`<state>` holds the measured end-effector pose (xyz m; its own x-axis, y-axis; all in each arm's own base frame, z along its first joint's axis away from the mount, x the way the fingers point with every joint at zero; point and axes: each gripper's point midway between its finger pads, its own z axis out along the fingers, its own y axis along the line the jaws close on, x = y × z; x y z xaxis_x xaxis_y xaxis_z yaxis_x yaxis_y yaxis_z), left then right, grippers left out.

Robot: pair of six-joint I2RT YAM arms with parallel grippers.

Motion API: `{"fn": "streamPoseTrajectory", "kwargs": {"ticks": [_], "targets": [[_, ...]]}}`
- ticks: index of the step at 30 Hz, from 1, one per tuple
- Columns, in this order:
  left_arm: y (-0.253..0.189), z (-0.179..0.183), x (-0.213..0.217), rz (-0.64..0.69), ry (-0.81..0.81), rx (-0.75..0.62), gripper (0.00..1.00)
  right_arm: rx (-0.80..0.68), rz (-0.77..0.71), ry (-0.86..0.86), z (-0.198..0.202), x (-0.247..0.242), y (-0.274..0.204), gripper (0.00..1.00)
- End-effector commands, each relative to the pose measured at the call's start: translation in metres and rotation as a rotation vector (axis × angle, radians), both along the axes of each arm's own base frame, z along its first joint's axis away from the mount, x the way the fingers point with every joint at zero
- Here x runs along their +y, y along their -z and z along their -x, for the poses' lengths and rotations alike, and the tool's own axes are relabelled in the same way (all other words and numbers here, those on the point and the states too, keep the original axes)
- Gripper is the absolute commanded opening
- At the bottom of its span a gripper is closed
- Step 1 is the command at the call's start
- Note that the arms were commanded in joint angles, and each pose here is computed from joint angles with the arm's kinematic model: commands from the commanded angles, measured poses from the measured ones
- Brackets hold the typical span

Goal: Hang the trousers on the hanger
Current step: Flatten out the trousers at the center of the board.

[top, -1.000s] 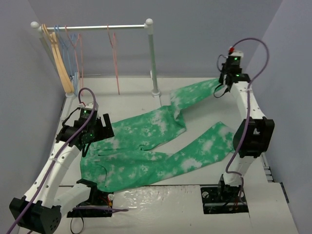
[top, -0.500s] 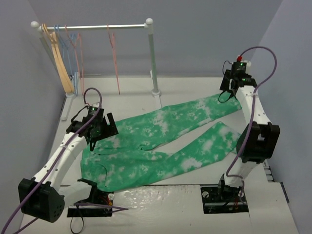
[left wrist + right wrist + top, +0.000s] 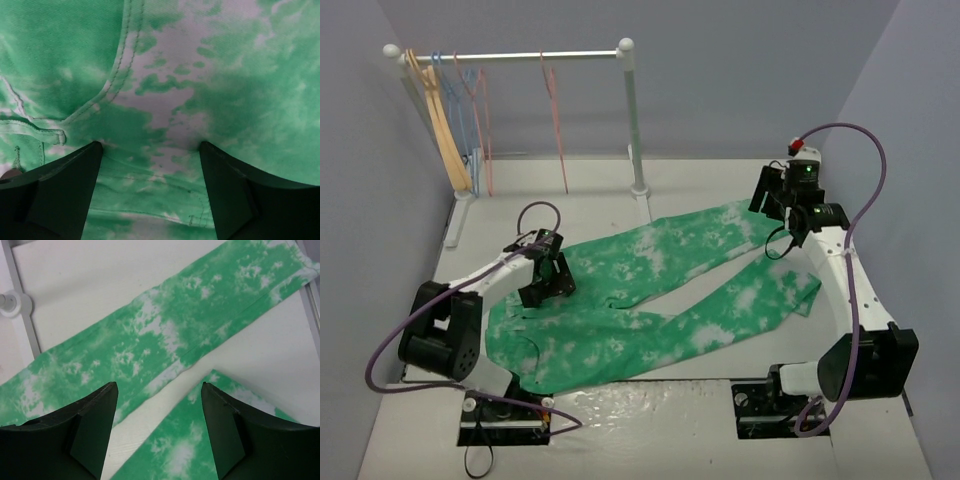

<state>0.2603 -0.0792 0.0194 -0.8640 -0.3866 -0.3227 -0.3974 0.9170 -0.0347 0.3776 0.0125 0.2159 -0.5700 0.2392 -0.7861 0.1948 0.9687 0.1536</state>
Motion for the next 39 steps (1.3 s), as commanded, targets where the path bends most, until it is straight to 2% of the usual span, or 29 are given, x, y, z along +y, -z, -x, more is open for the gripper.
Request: {"fn": "streamPoseTrajectory", "kwargs": {"ticks": [1,4,5,6,8,14,17,20,22,24,28,31,35,39], "targets": [[0.015,-0.017,-0.008,0.032,-0.088,-0.033,0.5,-0.078,-0.05,-0.028,0.009,0.008,-0.017,0.65],[0.027,-0.029,-0.008,0.018,-0.074,0.018,0.13,-0.093,-0.043,-0.04,0.018,0.008,-0.02,0.65],[0.027,-0.035,-0.008,0.011,-0.057,0.028,0.04,-0.098,-0.038,-0.044,0.021,0.008,-0.022,0.65],[0.023,-0.047,-0.009,0.0,-0.029,0.013,0.0,-0.1,-0.033,-0.045,0.024,0.007,-0.022,0.65],[0.015,-0.058,0.005,-0.06,-0.022,0.02,0.0,-0.095,-0.017,-0.042,0.028,0.004,-0.025,0.66],[-0.026,-0.113,0.054,-0.11,-0.002,-0.022,0.0,-0.075,0.001,-0.023,0.04,-0.003,-0.029,0.66],[-0.047,-0.128,0.083,-0.184,0.008,-0.055,0.0,-0.025,0.022,0.039,0.048,-0.015,-0.018,0.69],[-0.069,-0.134,0.095,-0.182,0.002,-0.113,0.14,0.072,0.043,0.126,0.061,-0.031,0.007,0.75],[-0.082,-0.135,0.085,-0.128,0.011,-0.155,0.32,0.137,0.046,0.177,0.07,-0.042,0.027,0.77],[-0.096,-0.13,0.071,-0.067,0.02,-0.198,0.54,0.19,0.018,0.21,0.076,-0.049,0.043,0.8],[-0.123,-0.105,0.031,0.031,0.109,-0.249,0.72,0.283,-0.034,0.204,0.083,-0.042,0.075,0.81],[-0.137,-0.085,0.012,0.077,0.159,-0.279,0.78,0.345,-0.069,0.2,0.086,-0.035,0.097,0.82],[-0.157,-0.042,-0.01,0.16,0.228,-0.318,0.78,0.405,-0.149,0.223,0.084,-0.024,0.124,0.82],[-0.169,-0.013,-0.012,0.191,0.252,-0.344,0.78,0.42,-0.195,0.284,0.085,-0.022,0.142,0.86]]}}
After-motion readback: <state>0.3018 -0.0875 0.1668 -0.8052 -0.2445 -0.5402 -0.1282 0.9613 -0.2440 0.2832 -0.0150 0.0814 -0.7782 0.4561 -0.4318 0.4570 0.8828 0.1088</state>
